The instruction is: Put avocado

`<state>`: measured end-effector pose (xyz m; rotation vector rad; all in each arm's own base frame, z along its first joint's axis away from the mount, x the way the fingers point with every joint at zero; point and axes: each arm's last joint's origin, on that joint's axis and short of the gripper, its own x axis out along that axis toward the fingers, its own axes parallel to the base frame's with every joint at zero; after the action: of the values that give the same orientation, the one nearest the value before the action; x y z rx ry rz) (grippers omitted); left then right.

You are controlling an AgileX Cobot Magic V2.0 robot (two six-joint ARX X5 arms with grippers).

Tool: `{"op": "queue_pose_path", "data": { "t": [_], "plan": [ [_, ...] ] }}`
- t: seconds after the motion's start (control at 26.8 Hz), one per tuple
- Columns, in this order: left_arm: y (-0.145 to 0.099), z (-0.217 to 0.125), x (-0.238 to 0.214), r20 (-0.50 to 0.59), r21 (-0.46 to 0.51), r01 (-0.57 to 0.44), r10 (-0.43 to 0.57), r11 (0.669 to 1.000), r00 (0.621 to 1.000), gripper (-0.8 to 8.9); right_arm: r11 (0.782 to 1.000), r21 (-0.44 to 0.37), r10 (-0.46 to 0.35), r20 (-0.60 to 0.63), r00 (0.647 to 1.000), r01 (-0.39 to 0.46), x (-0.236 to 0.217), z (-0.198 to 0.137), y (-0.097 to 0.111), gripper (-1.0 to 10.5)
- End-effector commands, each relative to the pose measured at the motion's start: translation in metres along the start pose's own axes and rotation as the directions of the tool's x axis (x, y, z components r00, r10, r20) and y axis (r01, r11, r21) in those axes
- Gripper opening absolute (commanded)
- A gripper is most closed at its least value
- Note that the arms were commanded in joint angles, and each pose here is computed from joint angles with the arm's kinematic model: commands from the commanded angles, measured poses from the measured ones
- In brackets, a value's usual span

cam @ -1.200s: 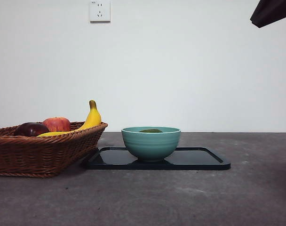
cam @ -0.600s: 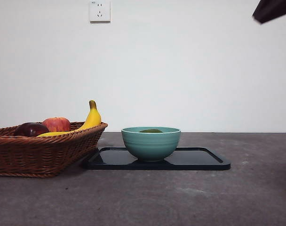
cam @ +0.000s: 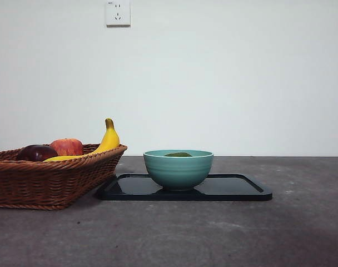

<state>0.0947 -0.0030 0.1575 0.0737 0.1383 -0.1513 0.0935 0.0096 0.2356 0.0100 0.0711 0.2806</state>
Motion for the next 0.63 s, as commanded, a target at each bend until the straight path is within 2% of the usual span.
{"op": "queue_pose_path", "data": {
  "t": [0.04,0.26,0.63],
  "plan": [
    [0.0,-0.007,0.002,-0.026,-0.011,0.002,-0.003,1.0,1.0,0.16,0.999,-0.014,-0.05,0.026,0.998,0.051,0.0,-0.016,-0.003,0.1],
    [0.0,-0.007,0.002,-0.026,-0.011,0.002,-0.003,1.0,1.0,0.16,0.988,0.023,-0.152,0.035,0.988,0.151,0.001,-0.05,-0.007,0.1],
    [0.0,-0.007,0.002,-0.026,-0.011,0.002,-0.003,1.0,1.0,0.16,0.979,0.073,-0.191,-0.032,0.981,0.193,0.006,-0.079,-0.01,0.1]
  ]
}}
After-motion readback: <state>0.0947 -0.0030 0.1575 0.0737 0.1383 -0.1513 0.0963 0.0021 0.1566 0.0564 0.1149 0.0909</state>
